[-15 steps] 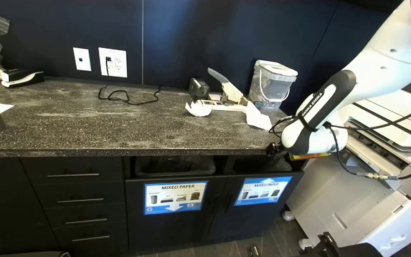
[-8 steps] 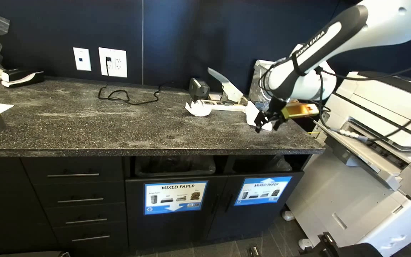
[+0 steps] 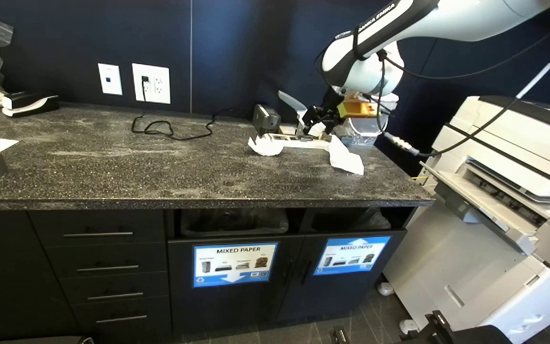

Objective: Pick up the papers from the counter and throw them in the bin

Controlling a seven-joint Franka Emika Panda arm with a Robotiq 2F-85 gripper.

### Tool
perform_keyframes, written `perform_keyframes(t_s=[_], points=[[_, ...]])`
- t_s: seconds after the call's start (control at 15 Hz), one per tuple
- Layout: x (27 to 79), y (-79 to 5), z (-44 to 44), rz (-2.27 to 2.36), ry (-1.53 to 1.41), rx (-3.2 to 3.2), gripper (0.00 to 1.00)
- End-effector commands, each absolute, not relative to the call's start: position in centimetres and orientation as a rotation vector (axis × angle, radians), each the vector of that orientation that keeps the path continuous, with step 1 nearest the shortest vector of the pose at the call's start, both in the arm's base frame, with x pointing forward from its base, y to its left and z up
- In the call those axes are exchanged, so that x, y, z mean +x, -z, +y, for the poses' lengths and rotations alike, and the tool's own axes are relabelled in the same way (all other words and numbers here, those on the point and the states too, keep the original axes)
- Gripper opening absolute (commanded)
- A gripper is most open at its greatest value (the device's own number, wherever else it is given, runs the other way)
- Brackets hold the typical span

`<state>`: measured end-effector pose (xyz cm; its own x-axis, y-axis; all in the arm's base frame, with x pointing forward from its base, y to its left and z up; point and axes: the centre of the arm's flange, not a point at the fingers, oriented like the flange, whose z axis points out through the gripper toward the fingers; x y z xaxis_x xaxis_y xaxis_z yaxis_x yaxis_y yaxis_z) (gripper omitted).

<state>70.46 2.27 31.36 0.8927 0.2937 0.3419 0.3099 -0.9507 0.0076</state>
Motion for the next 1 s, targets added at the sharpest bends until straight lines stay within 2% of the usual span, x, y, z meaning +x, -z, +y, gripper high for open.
perform_keyframes(t_s=[0.0, 0.4, 0.93], points=[[76.4, -30.0, 4.5, -0.496, 0.613, -2.919, 1.00], [81.2, -27.0, 7.7, -0.491, 0.661, -2.790, 1.00], [84.1, -23.7, 10.1, -0.610, 0.792, -2.712, 1.00]])
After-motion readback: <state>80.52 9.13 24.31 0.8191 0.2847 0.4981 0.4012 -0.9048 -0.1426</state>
